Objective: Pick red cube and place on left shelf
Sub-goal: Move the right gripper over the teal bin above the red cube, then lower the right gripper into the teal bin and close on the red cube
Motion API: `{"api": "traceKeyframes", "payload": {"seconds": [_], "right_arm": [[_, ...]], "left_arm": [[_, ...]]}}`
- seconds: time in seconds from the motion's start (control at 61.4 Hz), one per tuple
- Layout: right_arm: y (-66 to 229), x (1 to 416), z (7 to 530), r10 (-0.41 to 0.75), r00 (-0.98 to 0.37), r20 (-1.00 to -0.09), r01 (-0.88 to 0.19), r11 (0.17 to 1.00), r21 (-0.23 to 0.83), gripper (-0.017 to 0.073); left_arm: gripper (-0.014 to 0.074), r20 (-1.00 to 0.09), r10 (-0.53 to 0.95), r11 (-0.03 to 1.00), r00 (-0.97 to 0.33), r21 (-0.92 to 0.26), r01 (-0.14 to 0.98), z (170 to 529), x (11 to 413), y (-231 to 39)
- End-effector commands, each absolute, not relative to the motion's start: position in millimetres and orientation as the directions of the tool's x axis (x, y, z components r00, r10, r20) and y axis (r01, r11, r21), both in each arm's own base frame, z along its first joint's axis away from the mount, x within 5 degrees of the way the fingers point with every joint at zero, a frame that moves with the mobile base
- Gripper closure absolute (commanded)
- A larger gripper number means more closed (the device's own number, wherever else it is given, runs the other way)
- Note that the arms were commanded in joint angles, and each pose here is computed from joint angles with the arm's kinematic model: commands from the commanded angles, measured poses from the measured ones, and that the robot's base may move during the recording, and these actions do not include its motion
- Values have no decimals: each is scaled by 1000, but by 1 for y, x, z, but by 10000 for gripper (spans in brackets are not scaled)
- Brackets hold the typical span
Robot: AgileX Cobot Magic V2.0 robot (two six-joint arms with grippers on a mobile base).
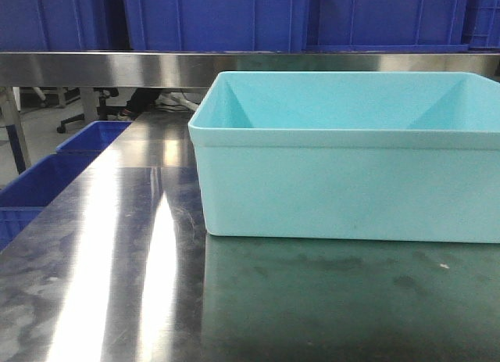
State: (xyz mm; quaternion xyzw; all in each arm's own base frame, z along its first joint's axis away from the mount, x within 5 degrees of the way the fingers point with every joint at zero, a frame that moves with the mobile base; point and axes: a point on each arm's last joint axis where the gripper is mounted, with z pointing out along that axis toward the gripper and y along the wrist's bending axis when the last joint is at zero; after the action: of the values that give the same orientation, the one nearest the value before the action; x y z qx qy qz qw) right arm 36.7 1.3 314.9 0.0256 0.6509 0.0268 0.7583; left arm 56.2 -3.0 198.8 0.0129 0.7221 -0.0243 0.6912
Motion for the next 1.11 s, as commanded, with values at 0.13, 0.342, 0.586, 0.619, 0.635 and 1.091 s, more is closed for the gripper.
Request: {"api": "traceKeyframes", "payload": {"seconds": [0.13,0.342,0.586,0.619,0.635,1.091], "right_arm": [[7,52,386,62,41,-997,-107,993,57,517],[29,95,420,-33,-265,-964,-287,957,46,517],[58,172,418,-139,-535,-833,-340,938,62,365],[61,183,415,-146,-559,-816,-339,939,64,327],[63,188,414,-148,-566,-811,-338,939,64,312],[98,309,348,-144,-772,-618,-280,952,128,69]], "left_arm": [[492,-999,-27,998,35,-25,59,200,56,-3],[492,-999,-27,998,35,-25,59,200,56,-3],[492,-999,-27,998,35,-25,59,200,56,-3],[492,-999,-27,998,35,-25,59,200,56,-3],[492,-999,-27,998,35,-25,59,200,56,-3],[492,-999,-27,998,35,-25,59,200,56,-3]]}}
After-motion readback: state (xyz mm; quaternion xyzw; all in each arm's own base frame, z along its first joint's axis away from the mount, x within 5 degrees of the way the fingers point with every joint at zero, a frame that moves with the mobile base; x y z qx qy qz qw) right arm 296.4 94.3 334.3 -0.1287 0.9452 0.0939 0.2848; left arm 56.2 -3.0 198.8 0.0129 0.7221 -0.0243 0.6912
